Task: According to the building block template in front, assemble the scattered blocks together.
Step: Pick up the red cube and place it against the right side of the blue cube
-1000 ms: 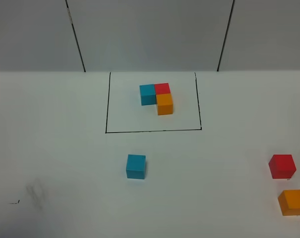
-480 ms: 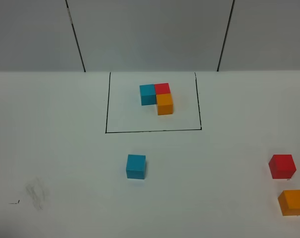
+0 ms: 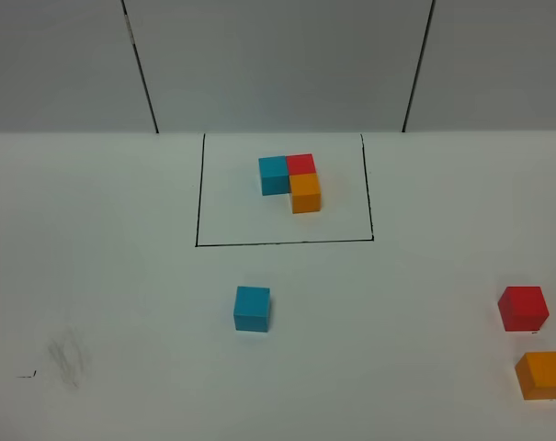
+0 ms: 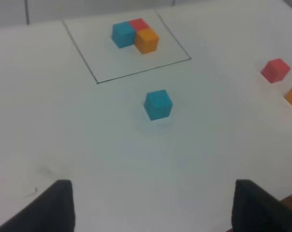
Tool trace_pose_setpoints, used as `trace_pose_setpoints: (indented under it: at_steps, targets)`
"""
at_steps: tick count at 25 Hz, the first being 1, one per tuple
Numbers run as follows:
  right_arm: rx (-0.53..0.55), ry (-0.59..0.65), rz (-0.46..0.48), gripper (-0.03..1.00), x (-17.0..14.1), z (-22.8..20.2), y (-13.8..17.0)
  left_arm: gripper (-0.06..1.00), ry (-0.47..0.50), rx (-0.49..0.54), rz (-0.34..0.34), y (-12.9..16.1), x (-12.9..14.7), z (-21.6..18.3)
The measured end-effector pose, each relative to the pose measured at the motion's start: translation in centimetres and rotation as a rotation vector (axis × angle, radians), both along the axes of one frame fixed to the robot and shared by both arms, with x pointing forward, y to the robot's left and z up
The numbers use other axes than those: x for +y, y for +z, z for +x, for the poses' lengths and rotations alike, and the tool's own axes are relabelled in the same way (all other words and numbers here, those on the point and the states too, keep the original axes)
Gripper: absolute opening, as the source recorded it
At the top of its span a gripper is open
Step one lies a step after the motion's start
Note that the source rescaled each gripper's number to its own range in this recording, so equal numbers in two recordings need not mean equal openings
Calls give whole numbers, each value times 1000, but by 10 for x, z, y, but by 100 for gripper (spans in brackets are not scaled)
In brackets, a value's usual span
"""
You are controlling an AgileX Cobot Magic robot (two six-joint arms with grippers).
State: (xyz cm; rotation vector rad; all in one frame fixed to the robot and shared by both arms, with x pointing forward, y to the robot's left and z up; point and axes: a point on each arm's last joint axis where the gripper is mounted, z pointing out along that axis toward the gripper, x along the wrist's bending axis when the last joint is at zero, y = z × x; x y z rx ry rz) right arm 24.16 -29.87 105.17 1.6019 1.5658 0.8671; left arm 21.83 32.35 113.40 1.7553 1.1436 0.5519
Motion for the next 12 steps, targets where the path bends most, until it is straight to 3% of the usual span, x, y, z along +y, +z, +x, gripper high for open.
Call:
trace_pose_setpoints:
  at_steps: [3, 6, 12]
  targets:
    - [0, 0, 0, 62, 0, 0, 0, 62, -55, -48, 26, -14, -1, -2]
    - [0, 0, 0, 62, 0, 0, 0, 62, -86, -24, 69, -33, -6, 2]
    - [0, 0, 0, 62, 0, 0, 0, 62, -225, 6, 88, -61, -23, 7]
